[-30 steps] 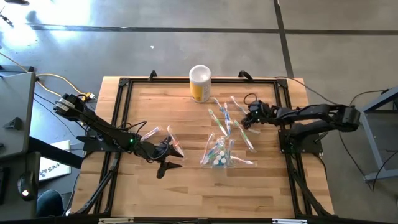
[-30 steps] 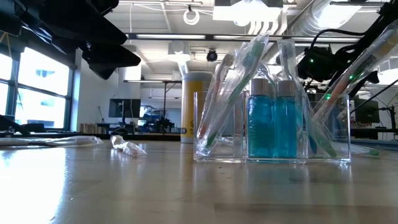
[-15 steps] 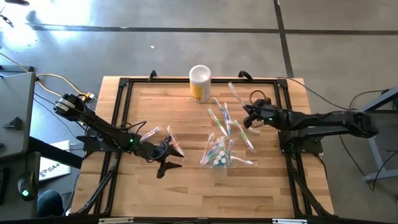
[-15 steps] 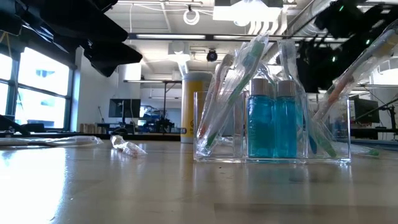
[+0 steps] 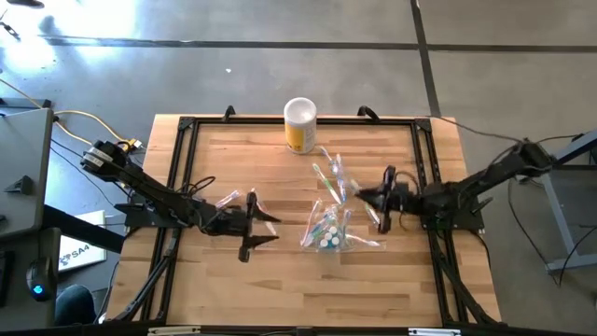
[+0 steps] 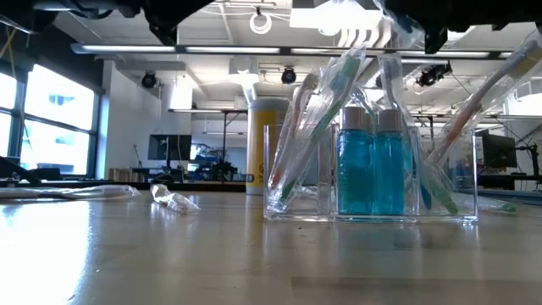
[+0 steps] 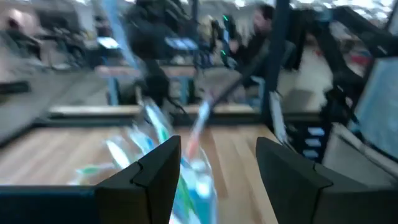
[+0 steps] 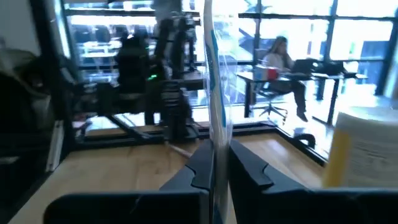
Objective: Pick & Place toothbrushing station
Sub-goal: Put the blue toothbrush in the transparent organizer
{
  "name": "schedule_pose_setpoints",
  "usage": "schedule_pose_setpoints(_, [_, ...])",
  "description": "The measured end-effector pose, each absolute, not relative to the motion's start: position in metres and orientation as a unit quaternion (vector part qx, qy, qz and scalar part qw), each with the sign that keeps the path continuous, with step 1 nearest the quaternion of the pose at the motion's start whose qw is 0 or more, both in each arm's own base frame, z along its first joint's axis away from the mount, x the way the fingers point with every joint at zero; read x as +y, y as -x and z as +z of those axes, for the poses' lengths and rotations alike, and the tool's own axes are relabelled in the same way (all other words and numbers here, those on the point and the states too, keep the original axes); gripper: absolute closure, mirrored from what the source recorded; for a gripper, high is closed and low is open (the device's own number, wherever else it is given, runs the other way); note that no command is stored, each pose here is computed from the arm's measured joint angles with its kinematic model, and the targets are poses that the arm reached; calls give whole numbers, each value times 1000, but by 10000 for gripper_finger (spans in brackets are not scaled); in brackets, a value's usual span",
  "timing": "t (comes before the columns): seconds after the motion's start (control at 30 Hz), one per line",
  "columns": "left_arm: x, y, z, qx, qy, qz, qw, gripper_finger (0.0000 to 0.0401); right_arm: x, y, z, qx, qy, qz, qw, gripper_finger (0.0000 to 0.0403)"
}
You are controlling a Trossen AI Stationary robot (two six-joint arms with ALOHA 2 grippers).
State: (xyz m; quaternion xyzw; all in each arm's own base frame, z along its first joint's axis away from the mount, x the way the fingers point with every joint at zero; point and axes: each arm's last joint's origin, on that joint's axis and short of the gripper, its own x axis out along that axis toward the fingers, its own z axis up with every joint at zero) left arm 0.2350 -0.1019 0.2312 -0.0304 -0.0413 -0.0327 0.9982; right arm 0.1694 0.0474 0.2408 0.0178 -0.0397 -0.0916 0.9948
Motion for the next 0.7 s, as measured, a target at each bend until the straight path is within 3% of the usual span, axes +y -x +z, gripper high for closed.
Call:
schedule_pose_setpoints(0.33, [-96,-254,226,-89,31,56,994,198,98,-197,222,-121,30,26,992,386])
schedule_pose_setpoints(0.7, [-108,-313,241,-109,-38,31,993,198,114,-243,199,-74,62,24,995,386])
